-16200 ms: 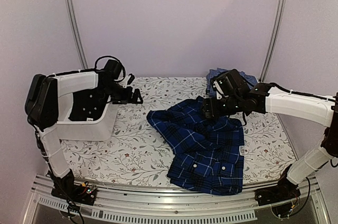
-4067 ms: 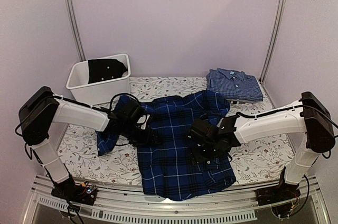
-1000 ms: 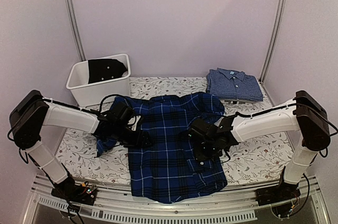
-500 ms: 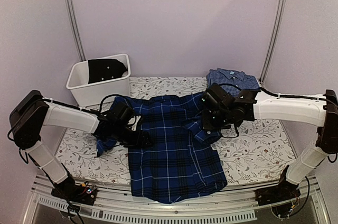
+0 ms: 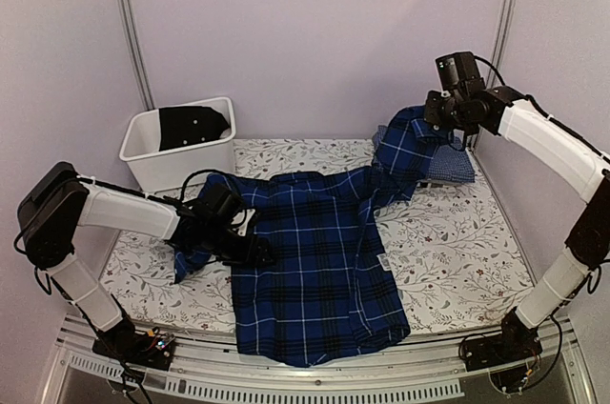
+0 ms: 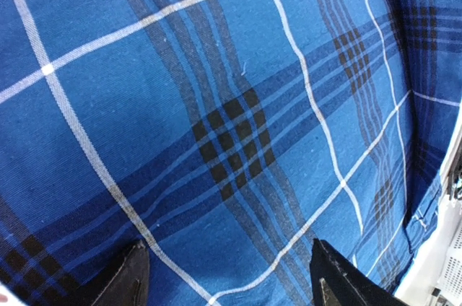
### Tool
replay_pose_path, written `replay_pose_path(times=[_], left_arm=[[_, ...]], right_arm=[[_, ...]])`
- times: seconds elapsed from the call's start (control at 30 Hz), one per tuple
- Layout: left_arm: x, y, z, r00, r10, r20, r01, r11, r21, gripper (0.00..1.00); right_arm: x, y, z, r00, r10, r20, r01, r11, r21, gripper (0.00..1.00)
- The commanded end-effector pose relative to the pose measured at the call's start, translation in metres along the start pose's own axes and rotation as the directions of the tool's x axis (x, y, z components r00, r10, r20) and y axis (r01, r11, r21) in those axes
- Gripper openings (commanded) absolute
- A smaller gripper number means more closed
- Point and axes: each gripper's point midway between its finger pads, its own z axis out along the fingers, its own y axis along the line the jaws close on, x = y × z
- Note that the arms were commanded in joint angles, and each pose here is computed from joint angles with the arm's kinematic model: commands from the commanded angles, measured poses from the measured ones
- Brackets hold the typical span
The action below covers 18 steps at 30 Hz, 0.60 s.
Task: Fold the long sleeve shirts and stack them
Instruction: Flatten out the crumpled shirt at the center of the board.
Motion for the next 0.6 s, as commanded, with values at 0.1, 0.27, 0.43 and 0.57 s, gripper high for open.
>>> replay_pose_path(times=[0.1,0.27,0.43,0.57], left_arm=[[0.05,0.009,0.006,0.986,0.006,-0.166,-0.011,1.0,-0.028,0.77],[0.069,-0.002,0.002,0.977,0.04,-0.209,-0.04,0.999,0.004,0.76],[0.086,0.0,-0.009,0.971,0.04,-0.236,-0.04,0.999,0.004,0.76],[0.093,-0.002,-0.017,0.97,0.023,-0.241,-0.02,1.0,0.016,0.76]], right_arm=[[0.005,-0.051,0.037,0.998,-0.056,-0.039,0.061,0.991,0.116,0.0],[0.027,-0.095,0.042,0.997,-0.016,-0.081,0.032,0.98,0.197,0.0],[0.029,-0.14,0.033,0.996,0.045,-0.076,-0.024,0.966,0.259,0.0],[0.034,-0.155,0.023,0.995,0.069,-0.07,-0.047,0.96,0.275,0.0]])
